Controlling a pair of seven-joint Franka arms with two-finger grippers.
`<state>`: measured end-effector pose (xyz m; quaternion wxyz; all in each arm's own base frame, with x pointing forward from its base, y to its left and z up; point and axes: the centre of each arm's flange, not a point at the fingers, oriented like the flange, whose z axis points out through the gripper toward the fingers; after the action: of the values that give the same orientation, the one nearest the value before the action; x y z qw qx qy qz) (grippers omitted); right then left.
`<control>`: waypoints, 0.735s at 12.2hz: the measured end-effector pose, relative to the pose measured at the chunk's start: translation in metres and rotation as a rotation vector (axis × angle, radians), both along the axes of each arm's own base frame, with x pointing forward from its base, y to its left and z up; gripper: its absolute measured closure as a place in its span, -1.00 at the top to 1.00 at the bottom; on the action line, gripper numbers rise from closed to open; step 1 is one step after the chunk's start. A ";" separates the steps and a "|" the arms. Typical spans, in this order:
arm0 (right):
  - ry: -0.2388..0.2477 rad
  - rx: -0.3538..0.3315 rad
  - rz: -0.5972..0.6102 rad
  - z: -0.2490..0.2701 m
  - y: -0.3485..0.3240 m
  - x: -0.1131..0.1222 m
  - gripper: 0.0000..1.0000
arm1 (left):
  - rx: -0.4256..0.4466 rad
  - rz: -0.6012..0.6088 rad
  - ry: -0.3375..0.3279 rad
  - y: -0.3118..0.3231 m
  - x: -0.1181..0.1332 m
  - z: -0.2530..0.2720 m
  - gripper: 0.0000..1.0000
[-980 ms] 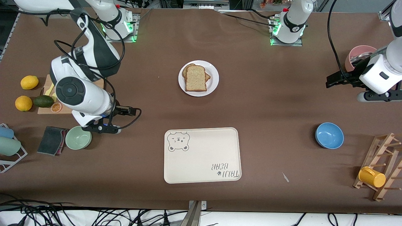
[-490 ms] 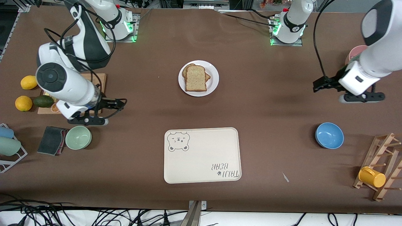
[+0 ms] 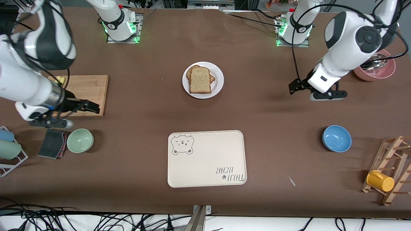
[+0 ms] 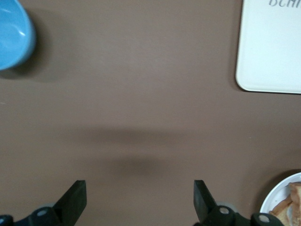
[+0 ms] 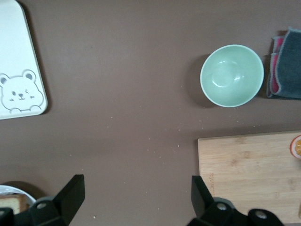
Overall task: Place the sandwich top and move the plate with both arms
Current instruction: 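Retract the right arm to rest while the left gripper reaches the plate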
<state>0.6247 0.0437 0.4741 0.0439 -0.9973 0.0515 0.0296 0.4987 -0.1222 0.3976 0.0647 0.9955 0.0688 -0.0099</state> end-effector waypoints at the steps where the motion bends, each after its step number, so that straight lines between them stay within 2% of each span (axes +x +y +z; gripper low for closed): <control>1: -0.011 -0.006 -0.009 0.010 -0.009 -0.003 1.00 | -0.030 0.027 -0.014 -0.013 -0.008 -0.015 1.00; 3: -0.023 -0.033 -0.001 0.022 -0.012 -0.008 1.00 | -0.080 0.067 -0.017 -0.038 -0.025 -0.043 1.00; 6: -0.021 -0.061 0.007 0.018 -0.014 -0.017 1.00 | -0.197 0.134 0.071 -0.067 -0.038 -0.078 1.00; 9: -0.036 -0.066 -0.016 0.022 -0.028 -0.017 1.00 | -0.294 0.140 0.102 -0.089 -0.046 -0.094 1.00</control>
<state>0.6077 0.0161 0.4958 0.0121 -0.9981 0.0597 0.0093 0.4531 -0.2116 0.3034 0.2066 0.9663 0.1390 -0.0657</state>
